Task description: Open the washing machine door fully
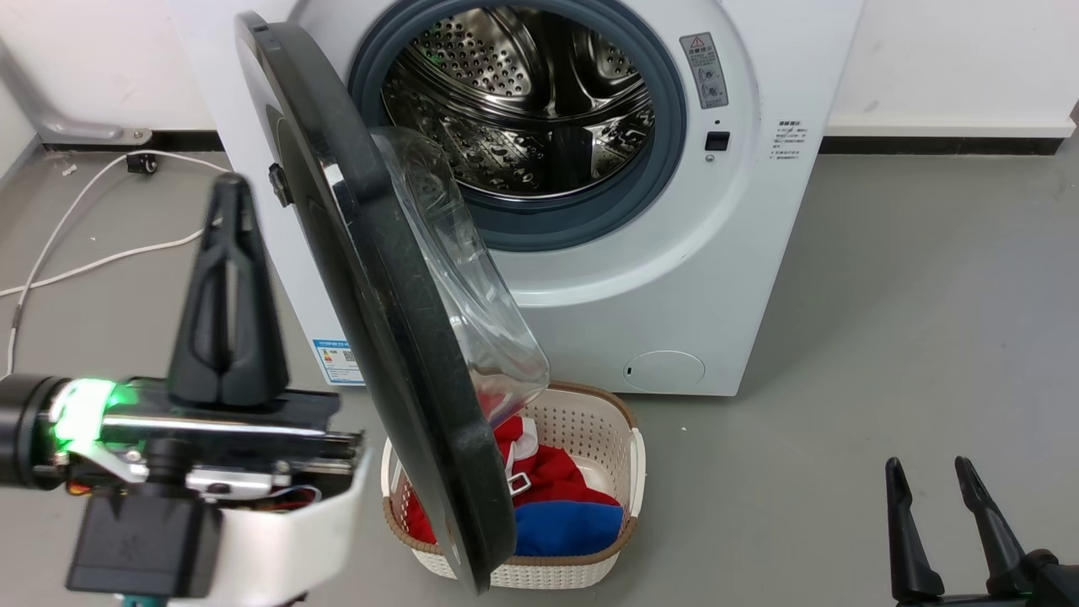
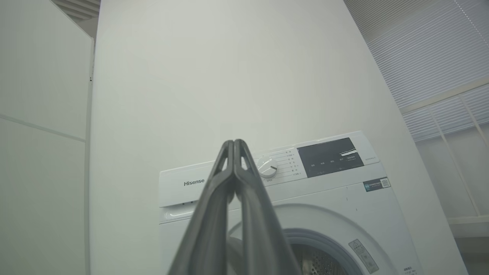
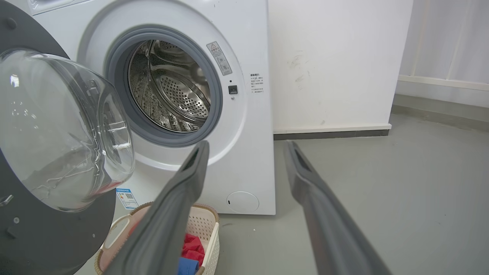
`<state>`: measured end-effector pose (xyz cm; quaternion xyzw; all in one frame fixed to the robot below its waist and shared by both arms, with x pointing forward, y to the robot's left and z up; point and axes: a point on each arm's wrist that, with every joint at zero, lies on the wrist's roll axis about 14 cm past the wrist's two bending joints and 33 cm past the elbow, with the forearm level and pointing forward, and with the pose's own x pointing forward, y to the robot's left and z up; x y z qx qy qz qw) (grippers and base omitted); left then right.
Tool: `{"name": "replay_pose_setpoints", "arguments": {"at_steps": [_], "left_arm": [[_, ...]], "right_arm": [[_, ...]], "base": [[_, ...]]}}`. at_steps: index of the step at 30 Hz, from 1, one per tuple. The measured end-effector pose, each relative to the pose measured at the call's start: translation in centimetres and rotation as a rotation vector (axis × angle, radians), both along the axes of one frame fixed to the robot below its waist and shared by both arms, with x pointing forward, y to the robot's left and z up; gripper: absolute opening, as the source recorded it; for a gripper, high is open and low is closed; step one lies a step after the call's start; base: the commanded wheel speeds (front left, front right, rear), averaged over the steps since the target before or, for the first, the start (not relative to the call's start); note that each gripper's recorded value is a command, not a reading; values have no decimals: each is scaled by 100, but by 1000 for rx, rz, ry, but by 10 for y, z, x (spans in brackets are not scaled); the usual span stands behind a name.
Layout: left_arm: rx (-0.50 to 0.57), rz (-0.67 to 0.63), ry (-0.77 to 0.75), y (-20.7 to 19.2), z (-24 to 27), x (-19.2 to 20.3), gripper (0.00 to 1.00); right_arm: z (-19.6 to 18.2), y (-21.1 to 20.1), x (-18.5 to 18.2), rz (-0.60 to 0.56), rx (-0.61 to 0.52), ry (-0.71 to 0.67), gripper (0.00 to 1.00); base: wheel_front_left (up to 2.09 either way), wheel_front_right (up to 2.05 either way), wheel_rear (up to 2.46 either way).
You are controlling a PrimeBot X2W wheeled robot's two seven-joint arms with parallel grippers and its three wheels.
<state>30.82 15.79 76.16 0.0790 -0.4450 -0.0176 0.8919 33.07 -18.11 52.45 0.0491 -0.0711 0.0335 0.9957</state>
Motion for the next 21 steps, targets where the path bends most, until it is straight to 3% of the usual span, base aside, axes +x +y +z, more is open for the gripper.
{"name": "replay_pose_setpoints", "arguments": {"at_steps": [12, 21], "left_arm": [[87, -267, -42, -76, 6, -26, 0], [115, -432, 54, -120, -21, -29, 0]], "right_arm": [[1, 1, 0, 4, 4, -2, 100], [-1, 4, 1, 14, 7, 4, 100]], "base": [[0, 0, 0], [0, 0, 0]]}}
